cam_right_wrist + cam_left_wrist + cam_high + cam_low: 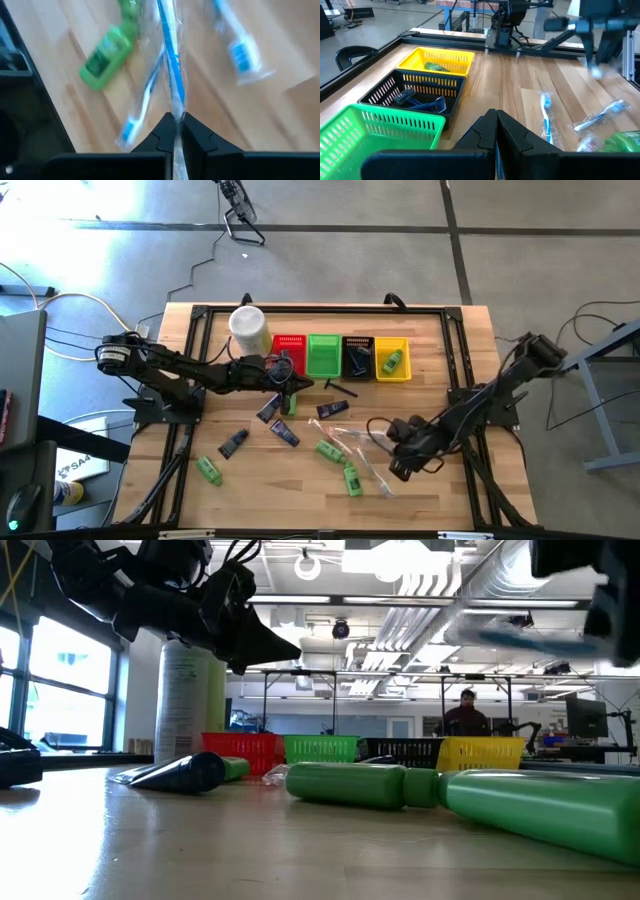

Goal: Pick & Place Travel size toiletries
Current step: Put the blue toothbrush into the green bin

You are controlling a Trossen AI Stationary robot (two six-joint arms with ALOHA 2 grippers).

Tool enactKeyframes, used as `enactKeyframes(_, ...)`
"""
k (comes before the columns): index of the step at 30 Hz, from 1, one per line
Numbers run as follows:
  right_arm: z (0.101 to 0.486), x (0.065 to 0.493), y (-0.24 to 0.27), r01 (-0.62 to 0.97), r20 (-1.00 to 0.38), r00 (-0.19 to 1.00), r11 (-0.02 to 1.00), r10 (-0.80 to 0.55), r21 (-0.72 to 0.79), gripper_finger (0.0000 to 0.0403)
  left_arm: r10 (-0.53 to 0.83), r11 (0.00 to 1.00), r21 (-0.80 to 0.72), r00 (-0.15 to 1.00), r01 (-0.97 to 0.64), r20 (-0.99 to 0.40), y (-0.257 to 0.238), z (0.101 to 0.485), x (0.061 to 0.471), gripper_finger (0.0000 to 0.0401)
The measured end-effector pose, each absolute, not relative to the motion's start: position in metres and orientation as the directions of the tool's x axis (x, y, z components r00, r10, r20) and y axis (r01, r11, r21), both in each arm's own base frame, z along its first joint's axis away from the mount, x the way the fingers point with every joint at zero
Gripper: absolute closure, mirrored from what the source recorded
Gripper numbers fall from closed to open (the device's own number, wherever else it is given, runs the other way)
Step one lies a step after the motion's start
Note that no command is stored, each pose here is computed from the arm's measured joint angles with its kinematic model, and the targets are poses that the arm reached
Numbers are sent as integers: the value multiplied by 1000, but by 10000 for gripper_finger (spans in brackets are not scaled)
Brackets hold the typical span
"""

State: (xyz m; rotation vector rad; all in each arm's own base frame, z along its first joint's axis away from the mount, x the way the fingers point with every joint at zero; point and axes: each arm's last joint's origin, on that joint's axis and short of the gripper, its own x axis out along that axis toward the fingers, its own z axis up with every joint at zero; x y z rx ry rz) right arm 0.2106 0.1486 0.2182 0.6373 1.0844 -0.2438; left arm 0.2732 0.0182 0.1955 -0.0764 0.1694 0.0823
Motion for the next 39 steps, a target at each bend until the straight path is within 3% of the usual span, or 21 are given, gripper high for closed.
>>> enactKeyframes(8,247,202,132,413,-766,642,858,-36,306,393,75,994,-69,982,-88,-175,18,195,273,394)
enactKeyframes(24,272,205,92,284,-701,708,942,-81,178,395,46,999,-15,984,-49,-175,17,195,273,394)
enactKeyframes(39,292,242,38,-16,-530,846,996,58,82,395,47,999,20,991,-45,-126,17,200,274,394)
